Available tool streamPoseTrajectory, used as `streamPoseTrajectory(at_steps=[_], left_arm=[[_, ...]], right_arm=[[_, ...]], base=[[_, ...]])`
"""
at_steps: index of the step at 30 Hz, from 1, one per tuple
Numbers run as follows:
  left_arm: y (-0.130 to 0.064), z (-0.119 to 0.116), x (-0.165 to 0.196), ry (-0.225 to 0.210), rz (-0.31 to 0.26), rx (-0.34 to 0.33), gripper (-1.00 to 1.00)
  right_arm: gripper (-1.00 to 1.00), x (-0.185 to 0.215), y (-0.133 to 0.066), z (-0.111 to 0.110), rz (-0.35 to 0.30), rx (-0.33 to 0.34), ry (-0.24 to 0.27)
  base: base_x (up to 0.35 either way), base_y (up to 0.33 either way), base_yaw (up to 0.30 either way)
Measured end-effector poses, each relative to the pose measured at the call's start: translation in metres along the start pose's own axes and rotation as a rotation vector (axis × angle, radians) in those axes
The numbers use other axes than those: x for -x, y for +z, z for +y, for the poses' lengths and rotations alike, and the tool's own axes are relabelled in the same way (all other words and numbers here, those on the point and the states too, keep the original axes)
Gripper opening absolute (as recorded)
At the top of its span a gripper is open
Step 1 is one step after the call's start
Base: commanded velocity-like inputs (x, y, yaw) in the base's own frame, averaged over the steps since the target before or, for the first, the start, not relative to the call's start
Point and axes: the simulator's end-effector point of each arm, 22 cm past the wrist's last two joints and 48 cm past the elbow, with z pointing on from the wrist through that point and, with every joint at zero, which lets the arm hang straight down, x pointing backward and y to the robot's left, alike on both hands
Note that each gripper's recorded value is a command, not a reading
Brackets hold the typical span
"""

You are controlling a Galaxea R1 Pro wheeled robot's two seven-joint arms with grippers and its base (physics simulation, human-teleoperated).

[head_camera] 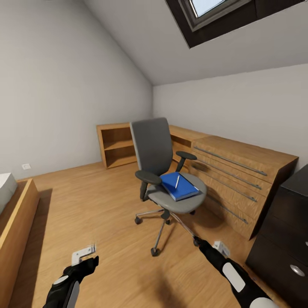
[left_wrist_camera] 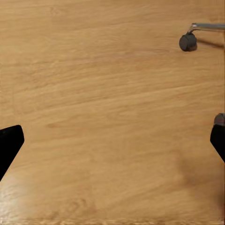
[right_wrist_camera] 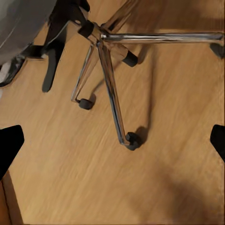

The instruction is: In the bedroom, organize the workspace by keeping the computer under the desk, ensuring the monitor is on the desk, placing the keyboard on the desk next to the monitor, placing the mouse on the desk next to the keyboard, moving the folder from the swivel chair onto the desk next to the mouse, stacking the notebook on top of the folder with the pen on top of the notebook, and positioning the swivel chair next to the desk.

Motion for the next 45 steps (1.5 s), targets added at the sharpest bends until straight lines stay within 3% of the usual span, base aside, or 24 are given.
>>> streamPoseTrajectory(at_steps=[7, 15, 29, 36, 40, 45], left_arm=[[-0.035, 0.028, -0.042, 0.023, -0.018, 0.034, 1.0], [-0.067, 0.04, -0.093, 0.076, 0.013, 0.044, 1.0], [-0.086, 0.045, -0.145, 0.119, 0.131, 0.053, 1.0], [-0.095, 0.043, -0.146, 0.155, 0.11, 0.047, 1.0], [-0.1, 0.042, -0.142, 0.195, 0.098, 0.046, 1.0], [-0.106, 0.04, -0.138, 0.214, 0.102, 0.044, 1.0]], right_arm=[[1.0, -0.031, -0.009, -0.03, -0.037, -0.116, -0.16], [1.0, -0.025, -0.032, -0.051, -0.162, -0.194, -0.291], [1.0, -0.003, -0.072, -0.054, -0.313, -0.246, -0.386], [1.0, 0.002, -0.092, -0.052, -0.358, -0.258, -0.417], [1.0, 0.01, -0.103, -0.044, -0.402, -0.252, -0.44], [1.0, 0.013, -0.11, -0.033, -0.42, -0.239, -0.457]], base=[[0.0, 0.0, 0.0], [0.0, 0.0, 0.0], [0.0, 0.0, 0.0], [0.0, 0.0, -0.01], [0.0, 0.0, -0.126], [0.0, 0.0, -0.19]])
